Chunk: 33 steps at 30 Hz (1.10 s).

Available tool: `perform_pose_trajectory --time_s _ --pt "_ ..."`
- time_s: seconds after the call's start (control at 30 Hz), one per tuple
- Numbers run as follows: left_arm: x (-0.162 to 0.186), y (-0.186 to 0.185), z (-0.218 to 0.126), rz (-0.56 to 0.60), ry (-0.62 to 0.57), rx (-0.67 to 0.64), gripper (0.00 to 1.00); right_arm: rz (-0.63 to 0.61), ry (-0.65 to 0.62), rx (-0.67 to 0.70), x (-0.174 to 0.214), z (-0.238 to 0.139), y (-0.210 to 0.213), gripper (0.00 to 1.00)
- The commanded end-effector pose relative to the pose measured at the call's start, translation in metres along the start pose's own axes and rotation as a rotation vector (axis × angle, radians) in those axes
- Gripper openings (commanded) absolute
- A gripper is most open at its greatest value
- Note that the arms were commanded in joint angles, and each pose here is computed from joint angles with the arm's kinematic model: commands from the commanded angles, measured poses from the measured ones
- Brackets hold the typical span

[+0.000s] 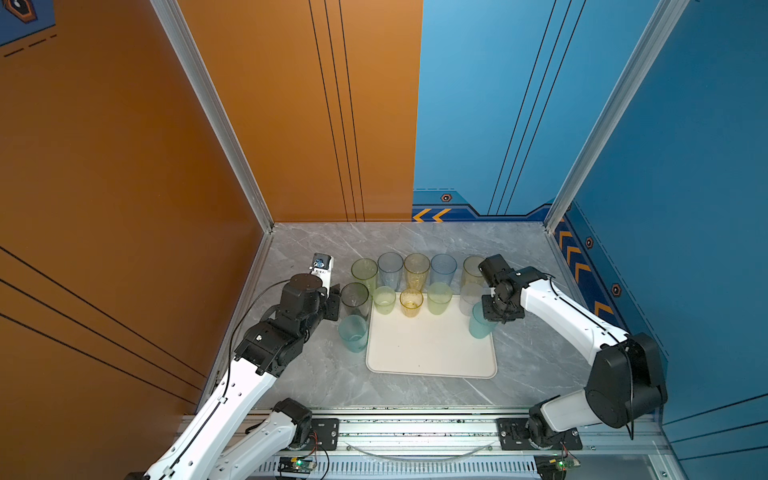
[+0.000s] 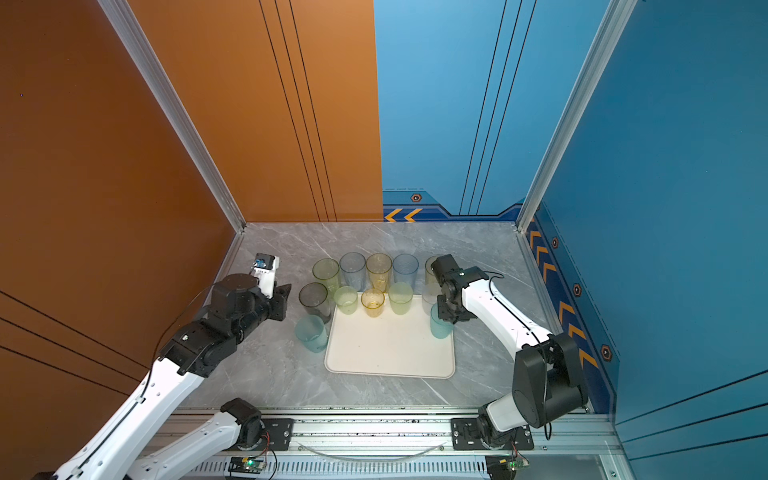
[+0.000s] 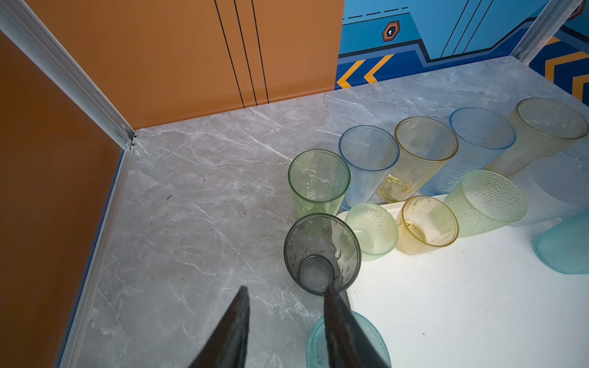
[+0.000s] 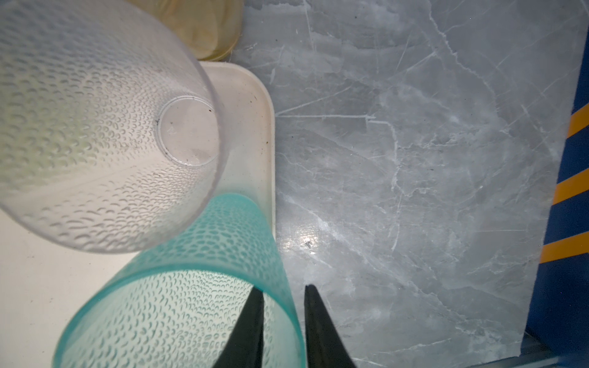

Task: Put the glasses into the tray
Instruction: 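Lower the teal cup onto the tray's near edge and open the right gripper, then draw the right gripper up while the left gripper moves over the other teal cup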

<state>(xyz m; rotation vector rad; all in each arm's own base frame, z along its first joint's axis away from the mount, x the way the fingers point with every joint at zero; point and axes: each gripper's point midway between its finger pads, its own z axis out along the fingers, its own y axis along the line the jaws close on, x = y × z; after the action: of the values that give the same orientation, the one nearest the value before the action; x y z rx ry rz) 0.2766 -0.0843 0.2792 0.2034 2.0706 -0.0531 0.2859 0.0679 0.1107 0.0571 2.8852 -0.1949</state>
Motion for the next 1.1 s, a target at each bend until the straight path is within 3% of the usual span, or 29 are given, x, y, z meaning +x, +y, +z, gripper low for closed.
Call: perform_pose_trajectory --time_s 0.0,0.4,0.57,0.77,1.07 --pt "-0.003 0.002 -0.004 -0.015 0.023 0.003 0.38 0.001 -0.012 -0.017 0.001 -0.003 -0.002 0.26" --pt "0.025 0.003 0.002 -0.019 0.153 -0.018 0.35 0.037 -0.136 -0.042 -0.007 -0.031 -0.009 0.35" --pt "0.044 0.000 0.010 -0.044 0.236 -0.017 0.31 0.087 -0.289 -0.060 -0.020 -0.068 -0.021 0.40" --pt "0.062 -0.009 0.019 -0.077 0.324 0.011 0.28 0.130 -0.446 -0.183 -0.028 -0.109 -0.018 0.41" --pt "0.085 -0.014 0.021 -0.130 0.382 0.018 0.25 0.090 -0.461 -0.292 -0.024 -0.108 0.005 0.41"
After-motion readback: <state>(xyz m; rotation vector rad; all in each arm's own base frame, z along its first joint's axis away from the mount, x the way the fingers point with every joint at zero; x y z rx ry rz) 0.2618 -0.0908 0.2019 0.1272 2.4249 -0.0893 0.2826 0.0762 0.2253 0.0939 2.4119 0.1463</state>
